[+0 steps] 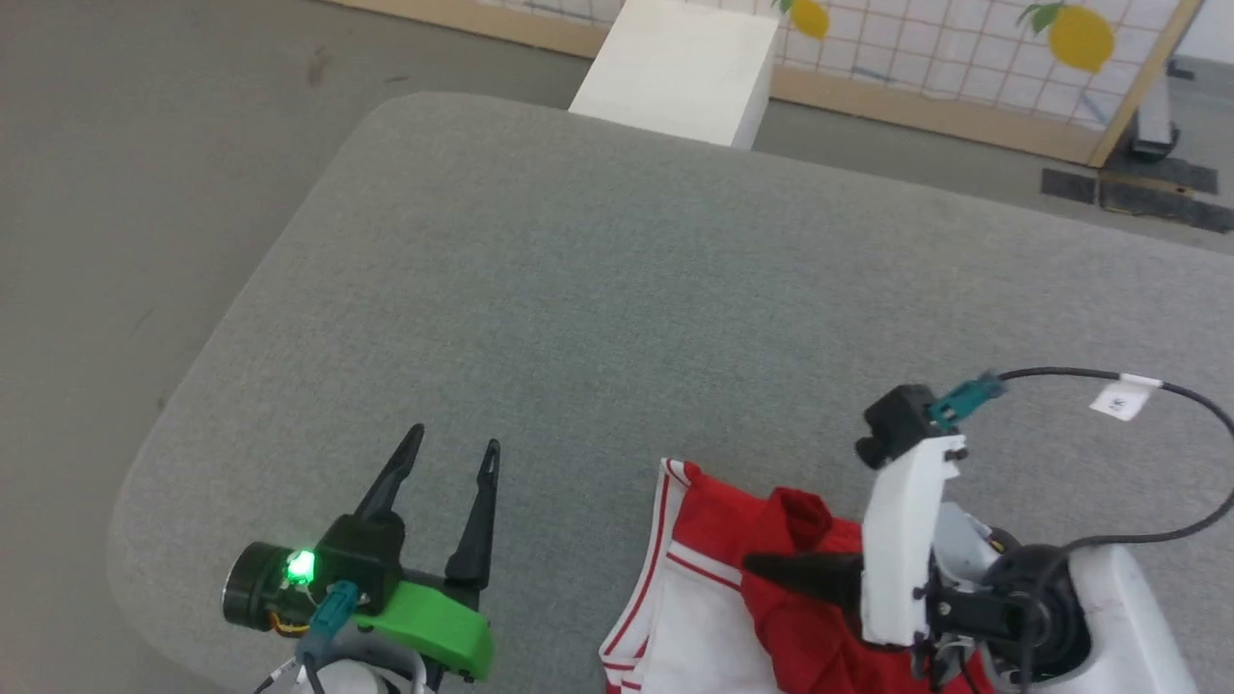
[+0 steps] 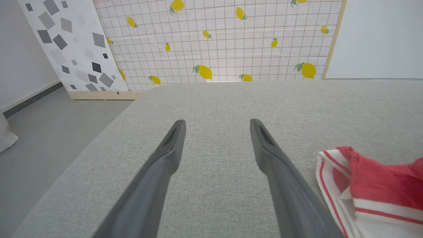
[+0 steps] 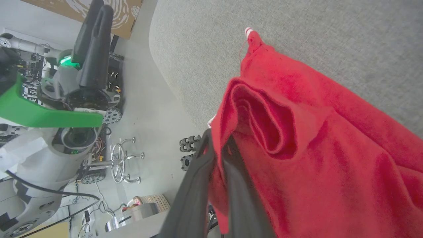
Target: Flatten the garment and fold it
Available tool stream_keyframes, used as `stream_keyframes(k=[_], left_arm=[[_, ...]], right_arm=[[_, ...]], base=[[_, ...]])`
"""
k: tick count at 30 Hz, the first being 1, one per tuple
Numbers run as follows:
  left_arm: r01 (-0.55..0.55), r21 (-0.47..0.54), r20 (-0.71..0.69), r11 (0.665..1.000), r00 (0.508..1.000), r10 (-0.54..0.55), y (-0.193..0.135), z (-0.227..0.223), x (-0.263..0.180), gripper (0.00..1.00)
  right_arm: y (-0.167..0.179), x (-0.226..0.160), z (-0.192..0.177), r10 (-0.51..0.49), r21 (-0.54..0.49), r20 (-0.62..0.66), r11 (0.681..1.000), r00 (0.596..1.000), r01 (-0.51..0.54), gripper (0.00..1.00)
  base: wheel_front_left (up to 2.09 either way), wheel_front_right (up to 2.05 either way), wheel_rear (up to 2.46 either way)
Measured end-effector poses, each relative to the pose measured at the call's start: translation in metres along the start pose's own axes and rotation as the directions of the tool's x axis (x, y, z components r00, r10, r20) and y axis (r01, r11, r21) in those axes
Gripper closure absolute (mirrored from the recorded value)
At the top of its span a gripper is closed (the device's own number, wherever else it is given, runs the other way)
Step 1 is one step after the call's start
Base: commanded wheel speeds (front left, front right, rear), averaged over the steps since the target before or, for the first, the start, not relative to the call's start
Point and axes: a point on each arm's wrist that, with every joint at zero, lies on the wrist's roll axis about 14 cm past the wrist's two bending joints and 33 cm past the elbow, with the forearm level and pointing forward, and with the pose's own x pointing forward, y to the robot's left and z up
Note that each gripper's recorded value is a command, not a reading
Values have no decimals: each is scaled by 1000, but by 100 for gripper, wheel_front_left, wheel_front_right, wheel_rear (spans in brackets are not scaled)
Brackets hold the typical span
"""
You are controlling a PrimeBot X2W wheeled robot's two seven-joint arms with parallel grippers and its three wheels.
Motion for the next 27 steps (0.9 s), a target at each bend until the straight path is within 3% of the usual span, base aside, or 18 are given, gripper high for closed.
stream_keyframes(k=[5,6,7,14,17,19,23,27], left_arm=[[-25,8,-17,1000,1000,25,6,-5,-1,0],[-31,9,-20,999,999,31,8,-5,-1,0],[-35,12,-23,999,999,35,9,-6,-2,0],[-36,12,-18,999,999,36,12,-6,-2,0],[-26,10,-4,1000,1000,26,10,-2,0,0],[-17,8,7,1000,1000,17,8,1,1,0],[0,-4,26,1000,1000,0,3,6,6,0],[20,-15,43,1000,999,-20,-3,10,12,0]], right_arm=[[4,21,-15,24,-11,-86,1000,996,-25,100],[5,22,-16,28,-9,-89,1000,996,-29,91],[5,24,-15,32,-8,-81,999,996,-33,2],[10,22,-6,54,9,-18,999,998,-53,0],[11,10,18,33,-26,85,999,996,-30,0],[15,-4,44,-6,-102,188,994,982,26,0],[22,-41,88,-86,-262,410,943,908,207,0],[-5,-84,104,-161,-289,567,880,808,377,0]], base=[[0,0,0],[0,0,0],[0,0,0],[0,0,0],[0,0,0],[0,0,0],[0,0,0],[0,0,0]])
